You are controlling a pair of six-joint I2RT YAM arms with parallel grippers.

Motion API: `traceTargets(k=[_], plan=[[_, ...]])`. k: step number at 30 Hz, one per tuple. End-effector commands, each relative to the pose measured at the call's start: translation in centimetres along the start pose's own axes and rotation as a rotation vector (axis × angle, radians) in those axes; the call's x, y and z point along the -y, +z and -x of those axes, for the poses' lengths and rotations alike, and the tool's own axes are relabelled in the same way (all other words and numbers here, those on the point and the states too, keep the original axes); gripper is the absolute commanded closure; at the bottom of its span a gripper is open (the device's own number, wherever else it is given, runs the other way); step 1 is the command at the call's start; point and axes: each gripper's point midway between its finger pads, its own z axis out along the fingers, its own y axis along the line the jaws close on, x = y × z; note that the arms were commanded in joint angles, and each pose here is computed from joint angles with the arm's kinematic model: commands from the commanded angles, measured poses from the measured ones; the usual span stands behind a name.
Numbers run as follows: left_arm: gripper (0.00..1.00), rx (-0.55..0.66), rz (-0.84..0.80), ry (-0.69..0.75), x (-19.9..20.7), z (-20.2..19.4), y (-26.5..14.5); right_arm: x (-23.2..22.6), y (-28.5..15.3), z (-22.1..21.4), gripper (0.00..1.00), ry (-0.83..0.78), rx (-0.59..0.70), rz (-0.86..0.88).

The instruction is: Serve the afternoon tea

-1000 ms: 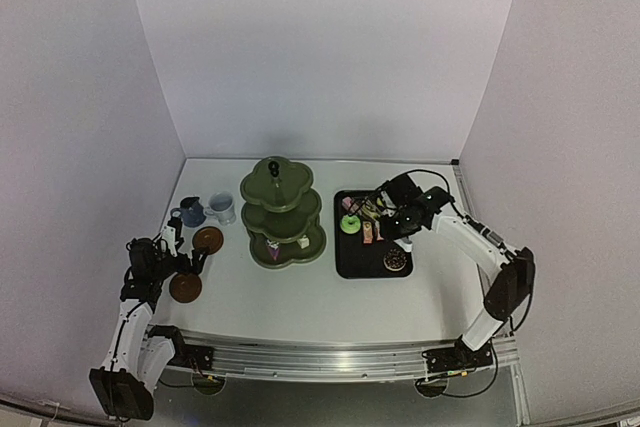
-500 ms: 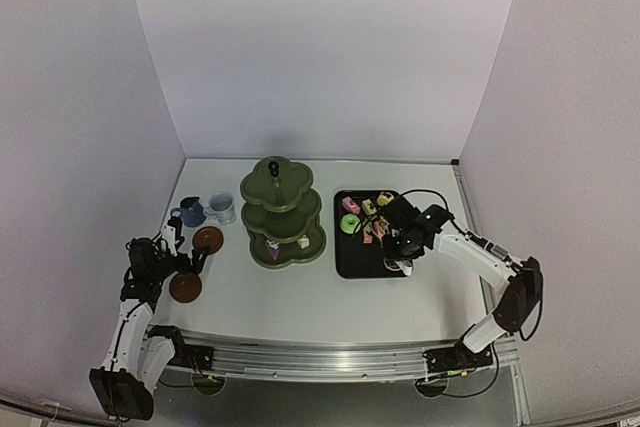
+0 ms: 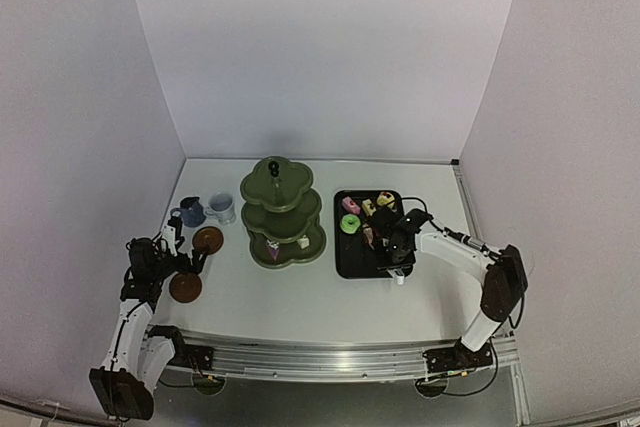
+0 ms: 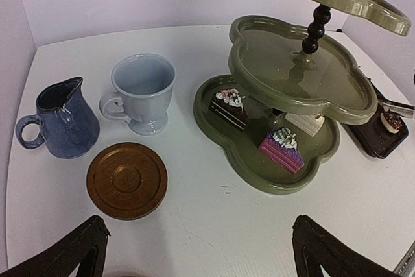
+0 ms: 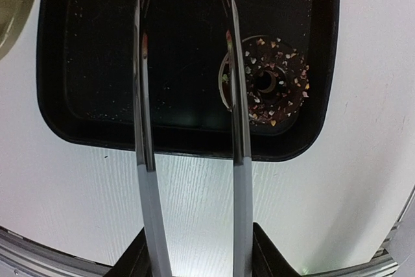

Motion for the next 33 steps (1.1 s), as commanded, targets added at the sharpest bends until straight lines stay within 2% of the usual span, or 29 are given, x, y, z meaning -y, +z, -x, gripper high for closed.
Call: traceTargets(k=[1, 3, 7, 10, 16, 20, 24, 28, 33], plan=[[0.01, 0.026, -0.011, 0.019, 0.2, 0.5, 0.0, -0.5, 0.6, 1.5, 0.61, -0.005, 0.020, -0.028], [0.01, 0.027, -0.011, 0.020, 0.2, 0.5, 0.0, -0.6, 0.9, 2.0, 0.64, -0.013, 0.025, -0.040], [0.01, 0.025, -0.009, 0.021, 0.2, 0.5, 0.0, -0.7, 0.4, 2.6, 0.82, -0.014, 0.047, -0.039], [0.01, 0.025, -0.007, 0.022, 0.2, 0.5, 0.0, -0.4, -0.6, 2.6, 0.89, -0.002, 0.068, -0.035], [0.01, 0.025, -0.008, 0.022, 0.1, 0.5, 0.1, 1.3, -4.4, 2.4, 0.91, 0.021, 0.125, -0.061], [0.01, 0.022, -0.015, 0.017, 0.2, 0.4, 0.2, 1.5, -8.4, 3.8, 0.92, -0.025, 0.206, -0.052], [0.01, 0.022, -0.016, 0.017, 0.2, 0.4, 0.2, -1.7, -11.8, 4.8, 0.92, -0.187, 0.282, 0.042], [0.01, 0.030, -0.013, 0.021, 0.2, 0.6, 0.0, -6.9, -13.2, 3.4, 0.92, -0.403, 0.275, 0.170], [0.01, 0.033, -0.009, 0.025, 0.2, 0.7, 0.0, -10.8, -13.3, 1.5, 0.92, -0.523, 0.226, 0.279]])
